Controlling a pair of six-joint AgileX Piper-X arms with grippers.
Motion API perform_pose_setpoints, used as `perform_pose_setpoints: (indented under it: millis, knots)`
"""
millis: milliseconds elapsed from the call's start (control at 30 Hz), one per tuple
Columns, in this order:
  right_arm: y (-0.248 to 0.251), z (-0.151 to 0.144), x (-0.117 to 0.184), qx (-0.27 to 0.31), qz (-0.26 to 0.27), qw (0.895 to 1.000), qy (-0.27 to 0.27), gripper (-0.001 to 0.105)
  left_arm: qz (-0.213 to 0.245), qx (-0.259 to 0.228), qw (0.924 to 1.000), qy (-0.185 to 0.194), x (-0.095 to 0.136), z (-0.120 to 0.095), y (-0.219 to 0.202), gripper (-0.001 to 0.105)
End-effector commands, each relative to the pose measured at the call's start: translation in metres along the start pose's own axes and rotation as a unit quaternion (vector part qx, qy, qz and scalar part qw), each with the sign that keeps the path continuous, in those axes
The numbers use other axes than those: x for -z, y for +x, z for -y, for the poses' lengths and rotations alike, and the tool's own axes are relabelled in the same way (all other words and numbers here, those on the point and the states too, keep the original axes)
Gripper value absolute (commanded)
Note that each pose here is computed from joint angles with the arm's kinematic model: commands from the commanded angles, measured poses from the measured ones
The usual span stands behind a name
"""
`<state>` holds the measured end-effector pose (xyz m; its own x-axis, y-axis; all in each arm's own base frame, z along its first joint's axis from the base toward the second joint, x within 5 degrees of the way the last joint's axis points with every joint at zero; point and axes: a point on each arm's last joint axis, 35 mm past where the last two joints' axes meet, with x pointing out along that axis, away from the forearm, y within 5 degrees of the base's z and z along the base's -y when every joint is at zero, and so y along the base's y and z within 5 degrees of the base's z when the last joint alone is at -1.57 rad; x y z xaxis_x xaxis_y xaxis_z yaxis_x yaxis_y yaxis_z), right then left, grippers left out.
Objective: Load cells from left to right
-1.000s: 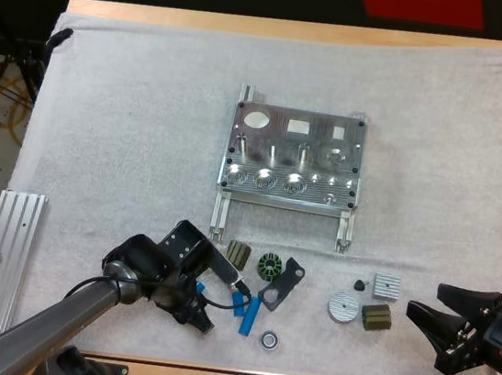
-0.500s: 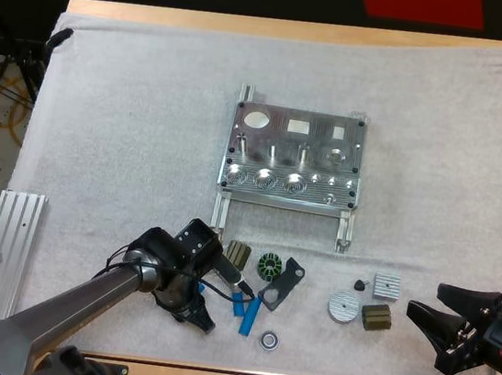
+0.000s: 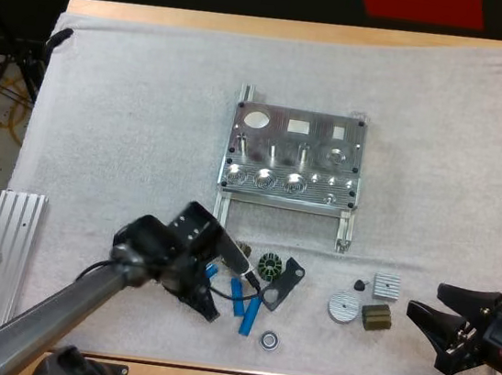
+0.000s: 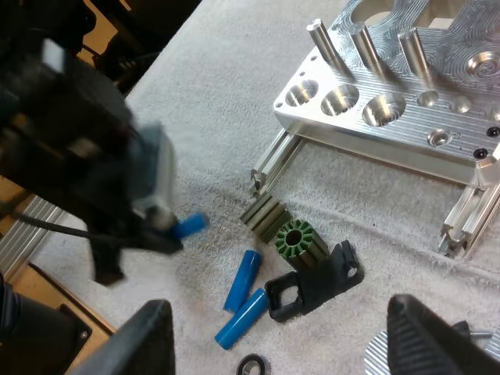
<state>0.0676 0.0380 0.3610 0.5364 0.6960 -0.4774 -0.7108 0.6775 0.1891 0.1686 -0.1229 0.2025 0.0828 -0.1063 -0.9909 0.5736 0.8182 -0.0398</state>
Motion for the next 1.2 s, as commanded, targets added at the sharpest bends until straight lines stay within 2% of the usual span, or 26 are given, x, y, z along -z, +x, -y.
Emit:
perform_pose_setpoints:
  millis: [0,100,167,200,267,367,500,600,700,767,967,1067,1167]
  knots:
    - [-0.002,-0.001,-0.003,0.000,0.008,1.000,-0.006,0.058,0.032,0.011,0.9990,0.030,-0.002,0.002,-0.021,0.000]
    - [0.002,0.001,-0.004,-0.009,0.001,1.000,0.002,0.058,0.098,0.028,0.9919,0.076,-0.002,0.005,-0.059,0.000]
    - [0.009,0.004,-0.006,-0.031,-0.012,0.999,0.020,0.058,0.144,0.044,0.9829,0.106,0.001,0.007,-0.084,0.000]
    - [0.011,0.005,-0.006,-0.035,-0.014,0.999,0.022,0.058,0.152,0.048,0.9810,0.111,0.002,0.008,-0.089,0.000]
    - [0.021,0.010,-0.009,-0.056,-0.030,0.997,0.035,0.058,0.191,0.056,0.9720,0.125,0.005,0.009,-0.109,0.000]
    - [0.033,0.018,-0.013,-0.066,-0.040,0.996,0.048,0.058,0.218,0.056,0.9652,0.134,0.007,0.010,-0.123,0.000]
    - [0.047,0.026,-0.021,-0.087,-0.036,0.993,0.065,0.058,0.220,0.071,0.9630,0.138,0.008,0.011,-0.127,0.000]
    - [0.061,0.035,-0.026,-0.096,-0.038,0.991,0.080,0.048,0.213,0.074,0.9646,0.137,0.010,0.011,-0.127,0.000]
    - [0.075,0.043,-0.031,-0.117,-0.037,0.989,0.086,0.034,0.208,0.074,0.9656,0.138,0.011,0.011,-0.126,0.000]
    - [0.084,0.048,-0.033,-0.132,-0.036,0.987,0.087,0.031,0.206,0.075,0.9653,0.142,0.011,0.011,-0.126,0.000]
    - [0.108,0.051,-0.036,-0.170,-0.046,0.981,0.083,0.032,0.206,0.079,0.9635,0.151,0.011,0.012,-0.126,0.000]
    - [0.126,0.040,-0.038,-0.199,-0.058,0.976,0.063,0.041,0.208,0.082,0.9607,0.165,0.012,0.012,-0.126,0.000]
    - [0.140,0.030,-0.039,-0.204,-0.070,0.975,0.052,0.045,0.209,0.086,0.9592,0.170,0.012,0.013,-0.126,0.000]
